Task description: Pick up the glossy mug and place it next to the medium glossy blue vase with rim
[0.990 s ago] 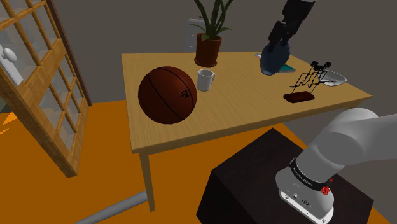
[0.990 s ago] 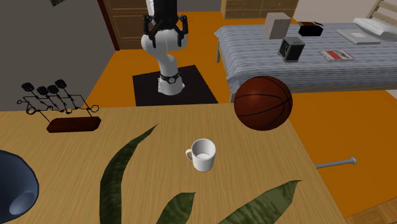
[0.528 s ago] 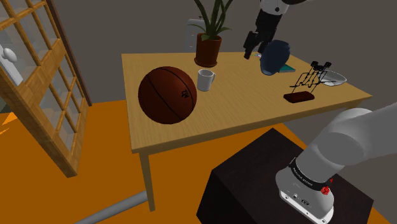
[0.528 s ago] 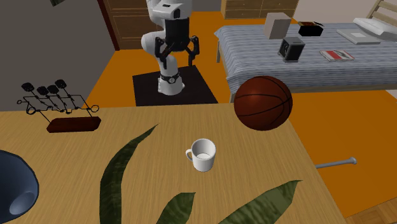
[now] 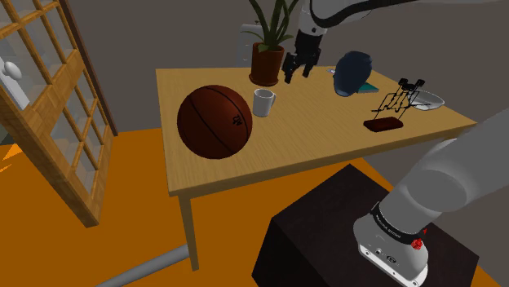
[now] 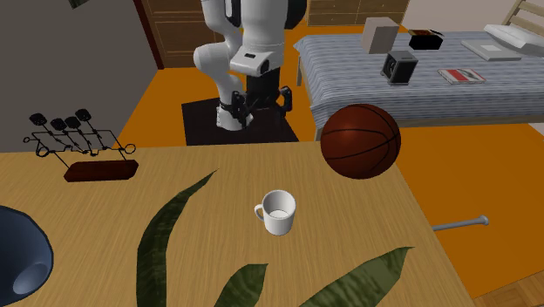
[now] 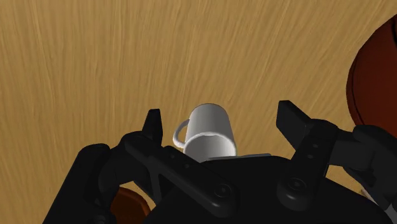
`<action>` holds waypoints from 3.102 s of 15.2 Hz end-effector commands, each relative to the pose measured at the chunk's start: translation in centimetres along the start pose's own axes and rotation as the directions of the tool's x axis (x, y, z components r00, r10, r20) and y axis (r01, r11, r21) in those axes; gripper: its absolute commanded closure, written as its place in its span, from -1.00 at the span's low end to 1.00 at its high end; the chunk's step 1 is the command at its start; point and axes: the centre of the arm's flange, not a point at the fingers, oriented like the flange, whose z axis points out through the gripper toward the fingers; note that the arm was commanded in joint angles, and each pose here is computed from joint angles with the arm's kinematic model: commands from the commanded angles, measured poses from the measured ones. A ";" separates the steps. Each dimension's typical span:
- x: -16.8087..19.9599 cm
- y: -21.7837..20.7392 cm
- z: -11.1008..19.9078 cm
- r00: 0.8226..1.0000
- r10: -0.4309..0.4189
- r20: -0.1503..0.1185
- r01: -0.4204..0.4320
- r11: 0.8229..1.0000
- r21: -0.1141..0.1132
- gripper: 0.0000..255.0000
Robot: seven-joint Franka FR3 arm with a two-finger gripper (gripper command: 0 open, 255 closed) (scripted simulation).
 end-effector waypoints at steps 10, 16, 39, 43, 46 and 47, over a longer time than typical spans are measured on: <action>10.9 -3.0 9.6 0.999 0.037 0.022 -0.038 0.999 0.020 -1.00; 15.1 -4.2 13.9 0.998 0.052 0.031 -0.053 0.998 0.027 -1.00; 15.0 -4.3 17.3 0.998 0.052 0.031 -0.053 0.998 0.027 1.00; 15.2 -4.1 15.8 0.998 0.052 0.031 -0.053 0.998 0.027 1.00; 15.3 -4.0 14.2 0.998 0.052 0.031 -0.053 0.998 0.027 1.00; 15.4 -3.9 13.7 0.998 0.052 0.031 -0.053 0.998 0.027 1.00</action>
